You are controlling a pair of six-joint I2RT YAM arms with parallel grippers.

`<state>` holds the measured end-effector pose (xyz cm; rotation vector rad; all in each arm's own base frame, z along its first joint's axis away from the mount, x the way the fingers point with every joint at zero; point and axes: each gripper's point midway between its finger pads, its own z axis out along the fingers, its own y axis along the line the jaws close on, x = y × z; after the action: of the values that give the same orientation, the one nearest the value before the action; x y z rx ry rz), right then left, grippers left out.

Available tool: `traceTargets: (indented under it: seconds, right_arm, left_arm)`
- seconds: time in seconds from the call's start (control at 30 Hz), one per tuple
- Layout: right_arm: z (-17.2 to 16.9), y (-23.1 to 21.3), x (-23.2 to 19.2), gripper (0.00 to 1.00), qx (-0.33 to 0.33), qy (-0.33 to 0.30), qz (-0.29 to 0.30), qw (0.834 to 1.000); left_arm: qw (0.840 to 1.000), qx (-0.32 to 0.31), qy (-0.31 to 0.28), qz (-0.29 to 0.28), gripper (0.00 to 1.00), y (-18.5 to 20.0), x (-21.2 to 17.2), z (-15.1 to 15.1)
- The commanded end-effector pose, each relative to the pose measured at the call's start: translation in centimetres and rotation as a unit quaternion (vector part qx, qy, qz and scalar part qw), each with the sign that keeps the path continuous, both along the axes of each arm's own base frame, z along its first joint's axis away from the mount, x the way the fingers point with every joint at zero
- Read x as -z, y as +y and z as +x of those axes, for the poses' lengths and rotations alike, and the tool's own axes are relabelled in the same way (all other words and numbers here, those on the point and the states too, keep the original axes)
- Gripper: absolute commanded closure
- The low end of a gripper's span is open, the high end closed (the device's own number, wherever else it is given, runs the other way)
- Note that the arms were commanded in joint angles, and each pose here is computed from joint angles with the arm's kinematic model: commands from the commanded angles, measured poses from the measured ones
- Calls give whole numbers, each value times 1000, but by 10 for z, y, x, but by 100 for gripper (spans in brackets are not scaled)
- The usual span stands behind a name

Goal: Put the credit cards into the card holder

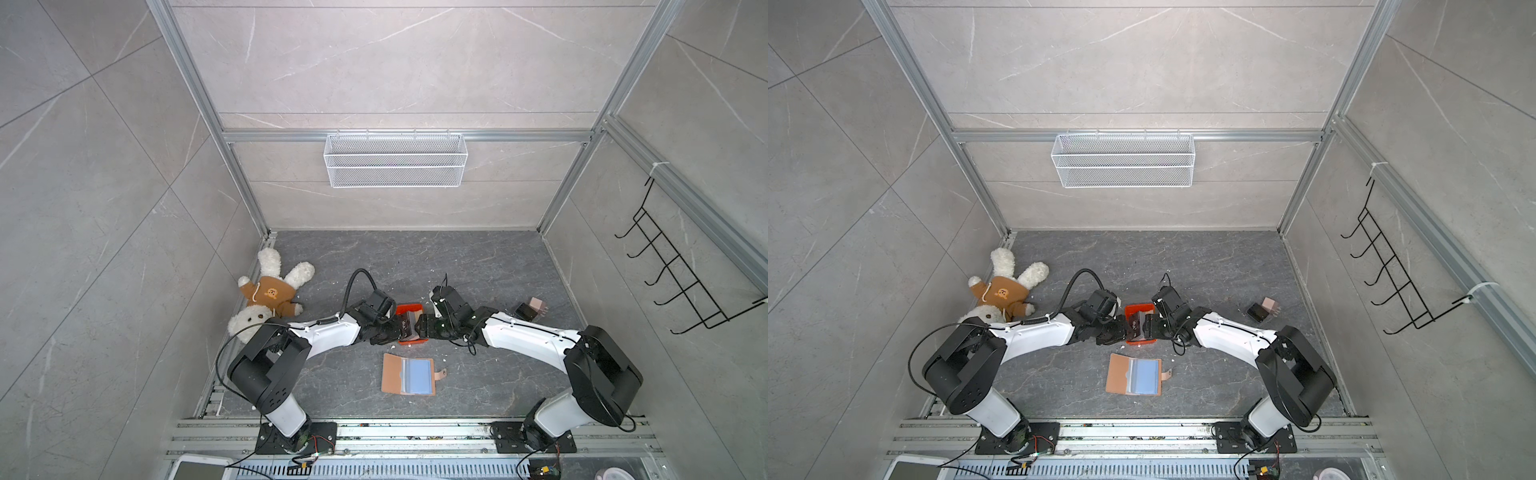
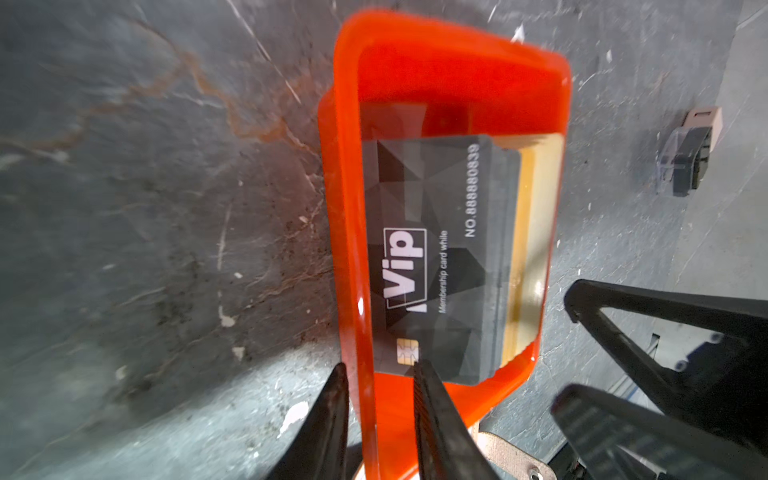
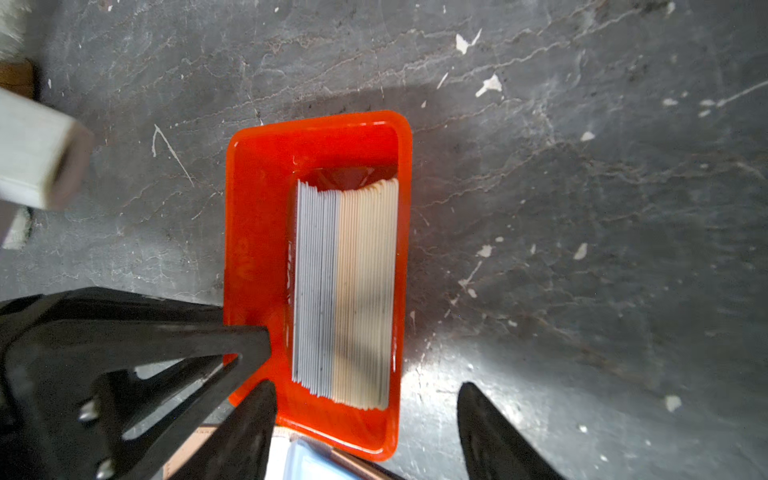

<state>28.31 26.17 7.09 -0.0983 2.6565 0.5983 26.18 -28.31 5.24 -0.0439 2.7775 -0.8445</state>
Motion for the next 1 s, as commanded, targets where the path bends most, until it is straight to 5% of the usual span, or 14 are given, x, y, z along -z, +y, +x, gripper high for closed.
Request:
traceTargets:
  seconds: [0.0,0.33,0.97]
  right_arm:
    - [-1,3,-5,30,1,-5,10,1000]
    - [2,0,-17,30,3,-20,7,1000]
    - [20,14,-29,37,14,-36,22,999]
  left_arm:
    - [999,-5,-37,4,70,5,-31,7]
    - [997,30,-65,6,72,-3,-59,14]
    - [998,34,-49,8,75,-12,-33,38]
